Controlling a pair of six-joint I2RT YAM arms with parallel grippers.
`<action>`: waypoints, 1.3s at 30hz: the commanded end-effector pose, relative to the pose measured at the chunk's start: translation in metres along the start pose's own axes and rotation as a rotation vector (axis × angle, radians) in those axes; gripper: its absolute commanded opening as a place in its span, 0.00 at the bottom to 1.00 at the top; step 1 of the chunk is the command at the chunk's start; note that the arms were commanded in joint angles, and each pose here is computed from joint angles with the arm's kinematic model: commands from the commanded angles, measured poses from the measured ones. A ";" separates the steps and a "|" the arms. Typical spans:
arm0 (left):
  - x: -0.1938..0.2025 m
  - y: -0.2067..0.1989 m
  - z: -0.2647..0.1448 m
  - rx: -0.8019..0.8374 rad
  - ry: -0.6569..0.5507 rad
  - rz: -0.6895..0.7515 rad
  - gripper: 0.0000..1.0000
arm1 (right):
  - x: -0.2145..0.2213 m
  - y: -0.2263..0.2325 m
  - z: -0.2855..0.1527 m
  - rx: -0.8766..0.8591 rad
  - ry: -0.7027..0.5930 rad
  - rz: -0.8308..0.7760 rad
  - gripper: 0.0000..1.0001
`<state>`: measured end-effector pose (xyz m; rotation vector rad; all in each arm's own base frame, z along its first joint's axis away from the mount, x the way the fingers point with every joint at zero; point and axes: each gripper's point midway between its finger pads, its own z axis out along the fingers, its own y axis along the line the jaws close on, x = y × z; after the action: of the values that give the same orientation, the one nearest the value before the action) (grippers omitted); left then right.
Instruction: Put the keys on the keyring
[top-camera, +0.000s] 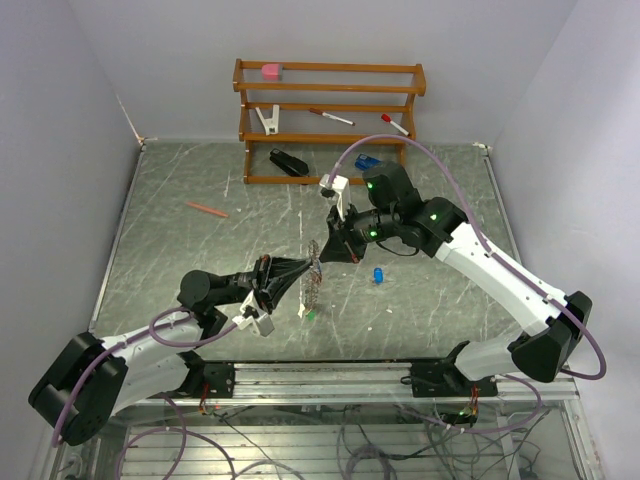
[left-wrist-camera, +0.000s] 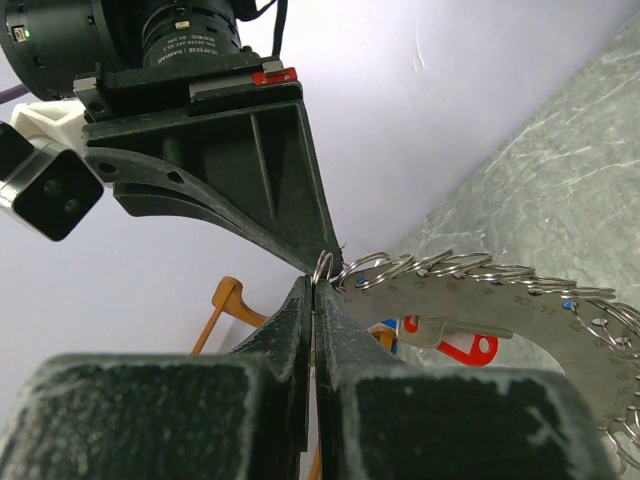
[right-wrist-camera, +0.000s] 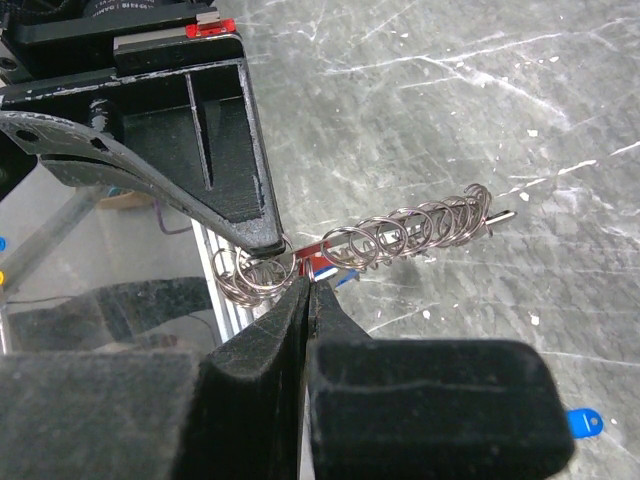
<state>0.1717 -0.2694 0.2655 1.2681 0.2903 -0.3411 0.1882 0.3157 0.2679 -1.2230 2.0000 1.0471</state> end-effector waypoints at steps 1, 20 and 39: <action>-0.027 0.042 0.007 -0.104 -0.082 0.162 0.07 | 0.000 0.002 0.002 -0.002 -0.002 0.002 0.00; -0.025 0.038 0.007 -0.091 -0.078 0.170 0.07 | -0.003 -0.001 -0.005 0.045 -0.002 -0.007 0.00; -0.024 0.031 0.006 -0.064 -0.076 0.171 0.07 | -0.021 -0.001 -0.024 0.109 -0.036 -0.033 0.00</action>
<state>0.1731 -0.2687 0.2688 1.2697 0.2642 -0.3008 0.1996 0.3057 0.2754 -1.1697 2.0353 0.9177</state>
